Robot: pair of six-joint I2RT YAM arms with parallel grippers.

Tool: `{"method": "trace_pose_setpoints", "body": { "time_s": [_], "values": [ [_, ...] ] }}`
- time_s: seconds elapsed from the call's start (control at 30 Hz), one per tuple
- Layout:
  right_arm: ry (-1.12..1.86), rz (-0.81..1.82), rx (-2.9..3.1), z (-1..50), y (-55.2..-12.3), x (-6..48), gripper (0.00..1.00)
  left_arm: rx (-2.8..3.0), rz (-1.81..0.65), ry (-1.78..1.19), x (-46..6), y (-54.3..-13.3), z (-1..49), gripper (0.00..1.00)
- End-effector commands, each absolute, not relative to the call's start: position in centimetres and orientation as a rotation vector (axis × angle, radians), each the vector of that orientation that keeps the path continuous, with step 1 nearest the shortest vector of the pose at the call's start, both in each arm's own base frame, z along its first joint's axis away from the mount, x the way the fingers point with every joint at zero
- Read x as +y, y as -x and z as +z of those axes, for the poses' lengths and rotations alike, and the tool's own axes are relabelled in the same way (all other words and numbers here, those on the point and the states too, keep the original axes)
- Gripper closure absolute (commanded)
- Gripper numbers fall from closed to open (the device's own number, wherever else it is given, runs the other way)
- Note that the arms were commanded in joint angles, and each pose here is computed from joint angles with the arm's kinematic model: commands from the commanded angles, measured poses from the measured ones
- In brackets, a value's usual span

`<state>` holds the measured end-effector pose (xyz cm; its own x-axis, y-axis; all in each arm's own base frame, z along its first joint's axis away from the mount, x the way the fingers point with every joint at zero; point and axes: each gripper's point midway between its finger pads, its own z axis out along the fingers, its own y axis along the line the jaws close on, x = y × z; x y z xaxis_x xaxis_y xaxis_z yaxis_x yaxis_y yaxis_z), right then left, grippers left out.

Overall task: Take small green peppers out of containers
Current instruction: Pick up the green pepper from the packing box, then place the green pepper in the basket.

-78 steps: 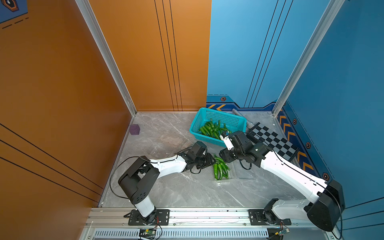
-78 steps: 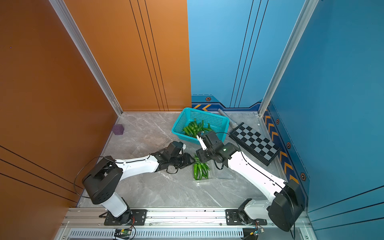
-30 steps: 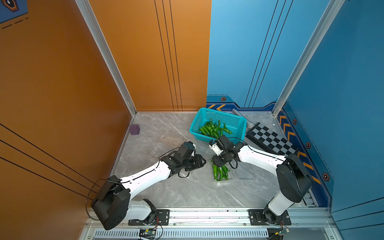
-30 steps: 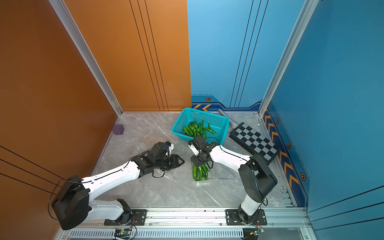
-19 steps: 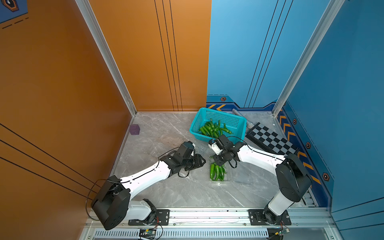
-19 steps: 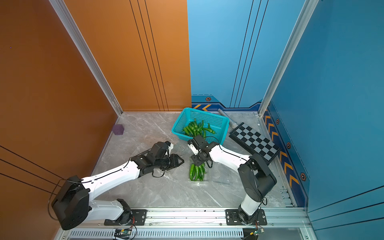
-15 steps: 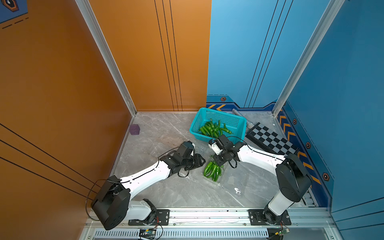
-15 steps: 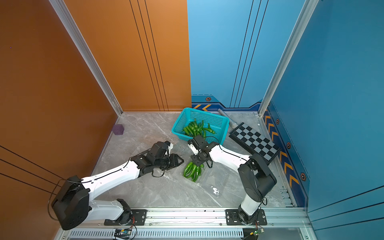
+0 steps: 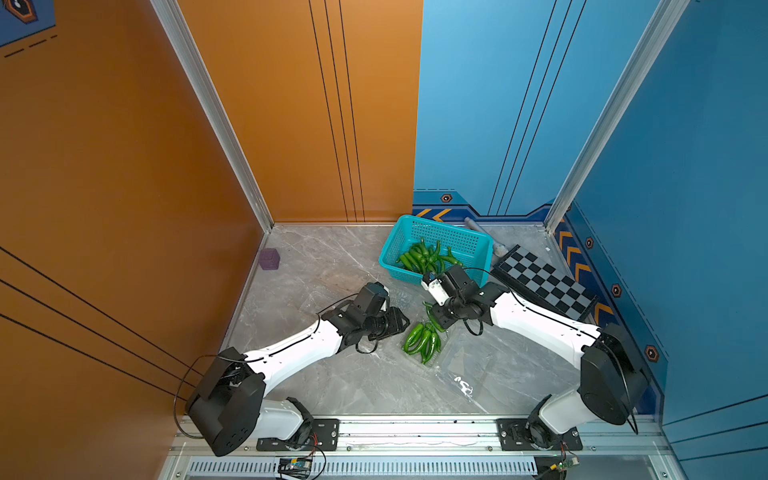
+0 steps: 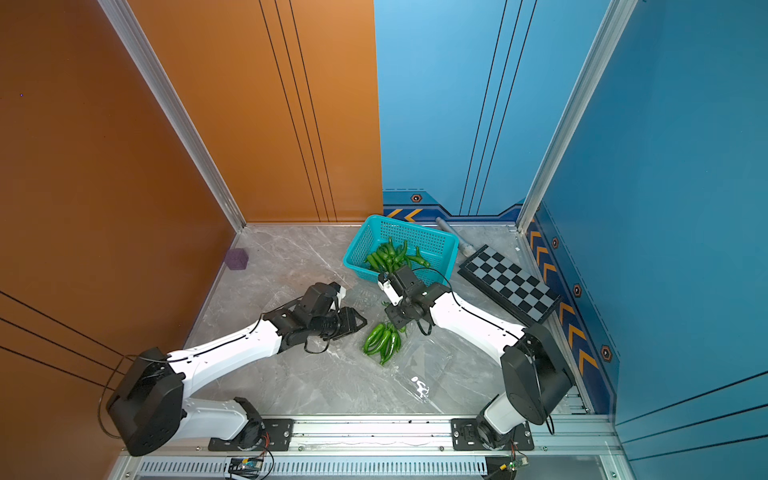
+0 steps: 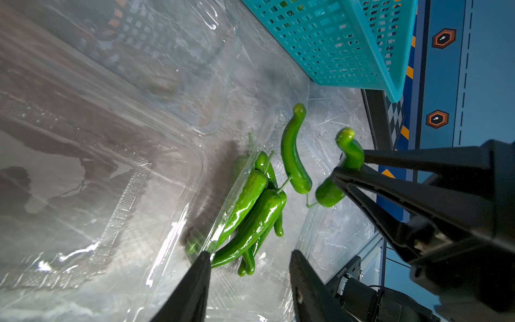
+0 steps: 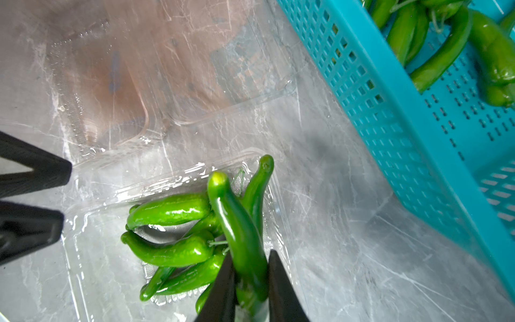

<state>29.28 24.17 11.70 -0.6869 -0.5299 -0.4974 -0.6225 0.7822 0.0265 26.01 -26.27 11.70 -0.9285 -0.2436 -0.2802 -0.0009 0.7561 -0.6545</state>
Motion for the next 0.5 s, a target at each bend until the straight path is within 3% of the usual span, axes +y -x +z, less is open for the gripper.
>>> {"method": "trace_pose_setpoints", "body": {
  "time_s": [0.0,0.3,0.47],
  "values": [
    [0.845,0.294,2.522,12.9,-27.8,23.3,0.82,2.585,-0.961,0.175,-26.1,-26.7,12.4,0.51],
    [0.706,0.404,2.414,18.2,-28.8,22.6,0.85,2.561,-0.979,0.169,-26.2,-27.4,13.1,0.52],
    [0.576,0.444,2.327,21.7,-31.9,21.8,0.85,2.56,-0.991,0.163,-26.3,-27.6,13.3,0.51]
  ]
}}
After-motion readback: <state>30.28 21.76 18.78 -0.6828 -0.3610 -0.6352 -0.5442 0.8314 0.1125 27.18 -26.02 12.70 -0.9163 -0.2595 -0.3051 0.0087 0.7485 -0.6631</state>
